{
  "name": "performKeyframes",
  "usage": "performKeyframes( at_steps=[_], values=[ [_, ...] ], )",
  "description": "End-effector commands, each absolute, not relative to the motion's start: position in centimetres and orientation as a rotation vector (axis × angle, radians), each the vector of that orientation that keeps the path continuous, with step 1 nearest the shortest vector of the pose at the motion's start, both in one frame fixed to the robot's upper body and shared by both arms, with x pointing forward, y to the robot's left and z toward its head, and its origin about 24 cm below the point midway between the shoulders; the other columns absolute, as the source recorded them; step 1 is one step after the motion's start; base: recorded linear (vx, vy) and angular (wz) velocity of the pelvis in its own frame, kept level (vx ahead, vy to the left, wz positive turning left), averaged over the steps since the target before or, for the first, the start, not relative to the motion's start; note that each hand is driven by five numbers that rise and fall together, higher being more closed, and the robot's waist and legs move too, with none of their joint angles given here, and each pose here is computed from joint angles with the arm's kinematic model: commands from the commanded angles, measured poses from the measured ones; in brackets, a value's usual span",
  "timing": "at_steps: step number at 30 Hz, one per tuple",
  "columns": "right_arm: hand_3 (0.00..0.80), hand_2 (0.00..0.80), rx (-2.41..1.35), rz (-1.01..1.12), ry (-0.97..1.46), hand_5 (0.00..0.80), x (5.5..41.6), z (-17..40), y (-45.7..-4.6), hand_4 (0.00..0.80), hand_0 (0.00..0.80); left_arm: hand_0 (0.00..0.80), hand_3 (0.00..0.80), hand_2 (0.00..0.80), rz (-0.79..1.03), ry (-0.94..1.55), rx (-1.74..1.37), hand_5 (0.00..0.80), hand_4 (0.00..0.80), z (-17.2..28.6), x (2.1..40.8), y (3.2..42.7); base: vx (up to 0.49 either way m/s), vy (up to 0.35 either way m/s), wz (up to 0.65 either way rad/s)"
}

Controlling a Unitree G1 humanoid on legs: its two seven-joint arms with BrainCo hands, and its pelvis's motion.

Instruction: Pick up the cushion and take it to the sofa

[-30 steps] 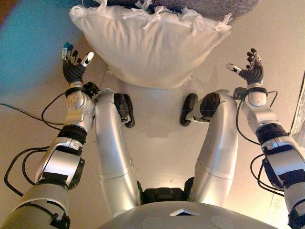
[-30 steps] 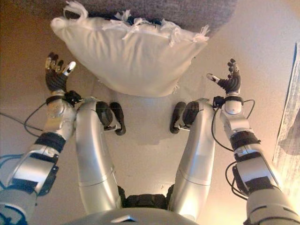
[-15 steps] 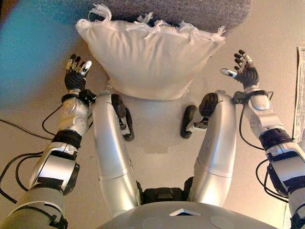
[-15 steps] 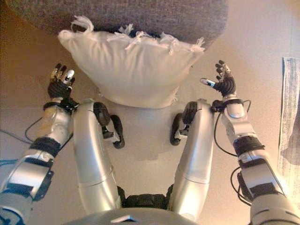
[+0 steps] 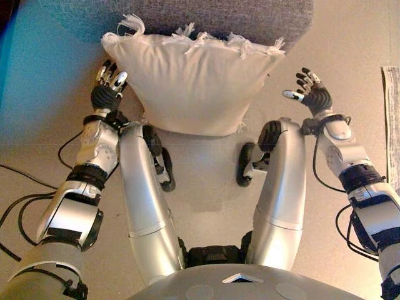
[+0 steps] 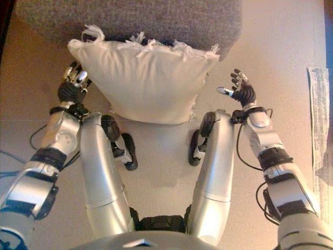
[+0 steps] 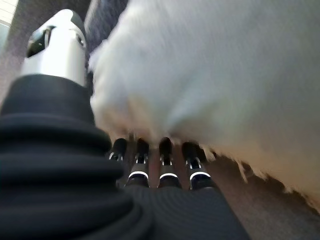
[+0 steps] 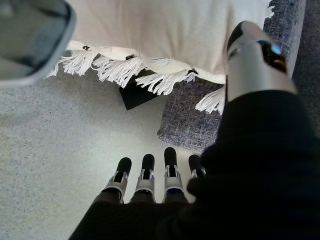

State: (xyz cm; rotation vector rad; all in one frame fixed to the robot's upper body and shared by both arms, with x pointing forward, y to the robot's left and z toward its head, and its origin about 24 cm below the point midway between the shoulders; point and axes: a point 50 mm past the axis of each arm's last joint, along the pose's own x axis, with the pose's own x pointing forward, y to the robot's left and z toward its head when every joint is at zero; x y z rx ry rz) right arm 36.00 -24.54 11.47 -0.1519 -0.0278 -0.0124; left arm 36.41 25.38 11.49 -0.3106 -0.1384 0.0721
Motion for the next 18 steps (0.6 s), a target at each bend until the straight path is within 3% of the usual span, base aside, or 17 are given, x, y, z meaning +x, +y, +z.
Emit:
performKeyframes(
  at_steps=[1, 18],
  values=[
    [0.0, 0.0, -0.057, 0.265, -0.19, 0.0, 37.4, 15.2, -14.2, 0.0, 0.0, 0.0, 0.0, 0.0, -0.149, -0.14, -0.384, 0.0, 0.0, 12.1, 37.6, 16.9, 0.09, 0.008, 0.07],
    [0.0, 0.0, -0.13, 0.082, -0.178, 0.0, 37.9, 16.2, -16.8, 0.0, 0.0, 0.0, 0.0, 0.0, -0.055, -0.095, -0.383, 0.0, 0.0, 11.6, 37.2, 18.8, 0.076, 0.009, 0.06]
  ],
)
